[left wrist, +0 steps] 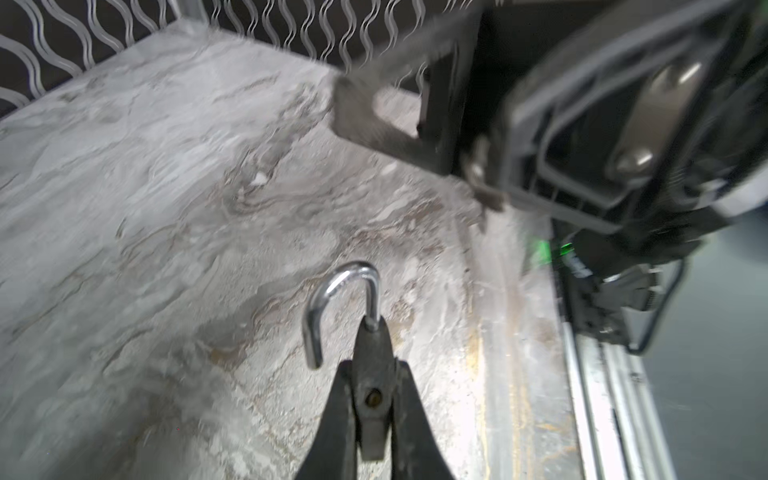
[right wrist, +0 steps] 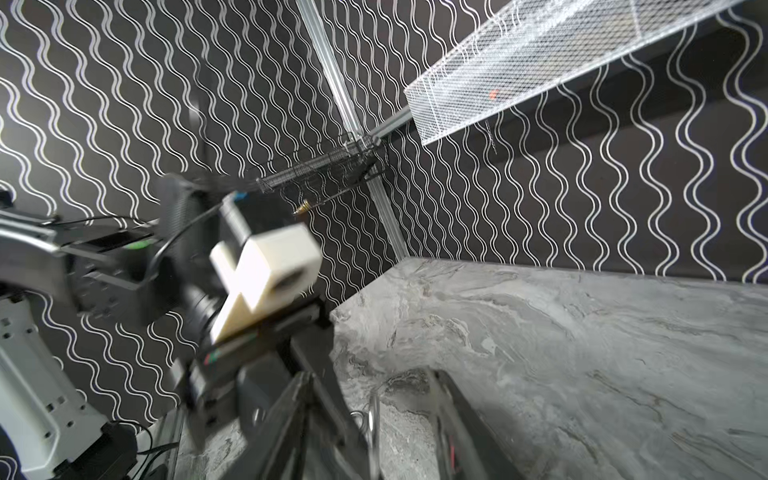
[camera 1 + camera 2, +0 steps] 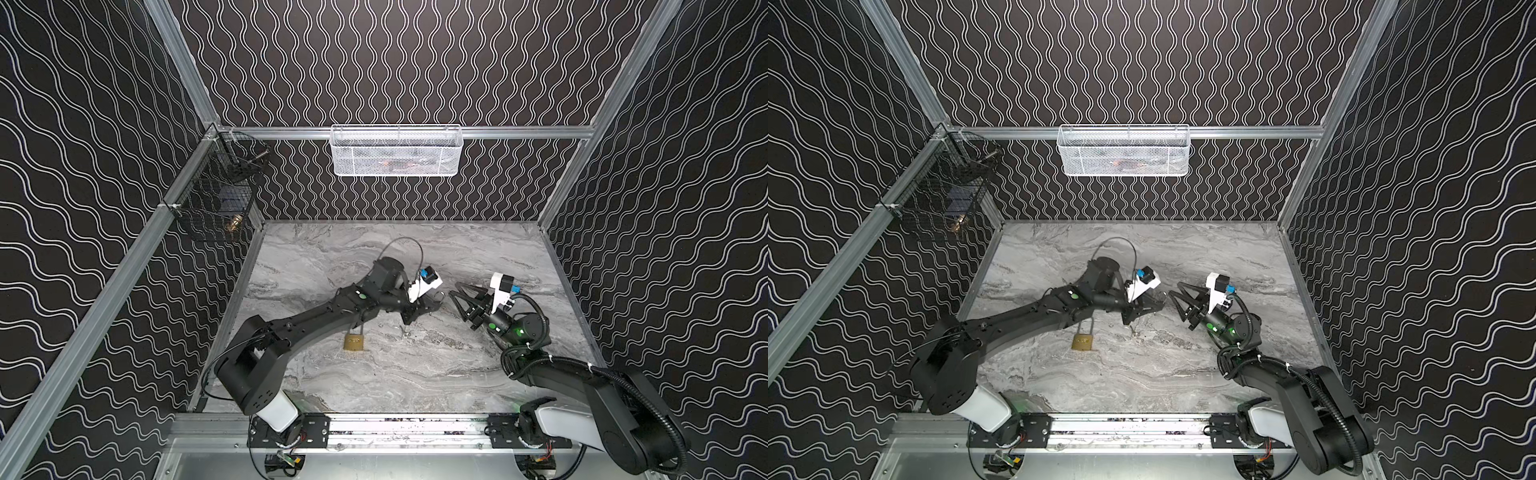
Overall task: Unlock with the key
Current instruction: 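Release the shackle and reposition the right gripper beside the padlock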
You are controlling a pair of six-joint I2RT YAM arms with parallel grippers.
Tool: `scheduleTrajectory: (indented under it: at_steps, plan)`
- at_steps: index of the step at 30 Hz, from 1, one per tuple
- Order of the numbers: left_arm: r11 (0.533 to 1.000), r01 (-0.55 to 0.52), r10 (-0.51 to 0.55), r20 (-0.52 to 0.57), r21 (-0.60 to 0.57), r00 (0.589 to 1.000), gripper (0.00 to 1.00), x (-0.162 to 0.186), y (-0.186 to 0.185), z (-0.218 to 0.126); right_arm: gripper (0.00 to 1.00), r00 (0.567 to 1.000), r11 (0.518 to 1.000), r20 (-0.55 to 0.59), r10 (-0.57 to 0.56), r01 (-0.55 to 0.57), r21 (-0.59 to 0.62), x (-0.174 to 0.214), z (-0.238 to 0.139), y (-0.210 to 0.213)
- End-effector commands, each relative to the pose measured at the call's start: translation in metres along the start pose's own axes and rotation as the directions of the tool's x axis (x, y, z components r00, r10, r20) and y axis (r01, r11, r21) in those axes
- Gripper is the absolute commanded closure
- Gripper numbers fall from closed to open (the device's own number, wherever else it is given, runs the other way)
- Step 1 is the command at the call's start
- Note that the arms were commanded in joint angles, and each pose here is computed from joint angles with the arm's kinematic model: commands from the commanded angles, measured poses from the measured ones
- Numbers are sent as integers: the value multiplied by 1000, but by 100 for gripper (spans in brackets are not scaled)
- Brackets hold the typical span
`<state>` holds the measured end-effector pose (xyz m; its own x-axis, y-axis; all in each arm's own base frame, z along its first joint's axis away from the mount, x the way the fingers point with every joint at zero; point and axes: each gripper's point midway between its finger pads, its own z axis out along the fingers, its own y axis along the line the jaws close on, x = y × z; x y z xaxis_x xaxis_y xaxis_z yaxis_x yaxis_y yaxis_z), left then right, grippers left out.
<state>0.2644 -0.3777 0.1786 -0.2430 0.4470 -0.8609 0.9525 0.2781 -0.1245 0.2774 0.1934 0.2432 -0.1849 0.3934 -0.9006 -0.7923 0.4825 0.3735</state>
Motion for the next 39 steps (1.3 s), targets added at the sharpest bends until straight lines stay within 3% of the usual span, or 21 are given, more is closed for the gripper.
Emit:
scheduleTrajectory:
  at_steps: [1, 16, 25, 29, 35, 39]
  plan:
    - [971, -16, 12, -19, -239, 1000, 100, 4, 32, -1, 50, 1000, 1000, -15, 21, -21, 14, 5, 6, -6]
    - [937, -34, 48, 34, -348, 998, 100, -3, 29, -11, 53, 971, 985, -239, -28, 68, 160, 55, 47, -13]
    - [899, -120, 141, 19, -421, 990, 100, -7, 22, -18, 54, 961, 923, -275, 14, 93, 373, 62, 48, -47]
    - [849, -216, 212, -62, -482, 975, 100, 2, 16, -13, 54, 961, 904, -277, 29, 93, 417, 63, 45, -54]
    - [705, -328, 261, -201, -629, 944, 100, 13, 20, -14, 49, 955, 891, -295, 42, 98, 443, 66, 45, -59]
    - [694, -309, 240, -195, -651, 951, 100, 12, 23, -19, 46, 959, 889, -282, 36, 97, 447, 64, 42, -59]
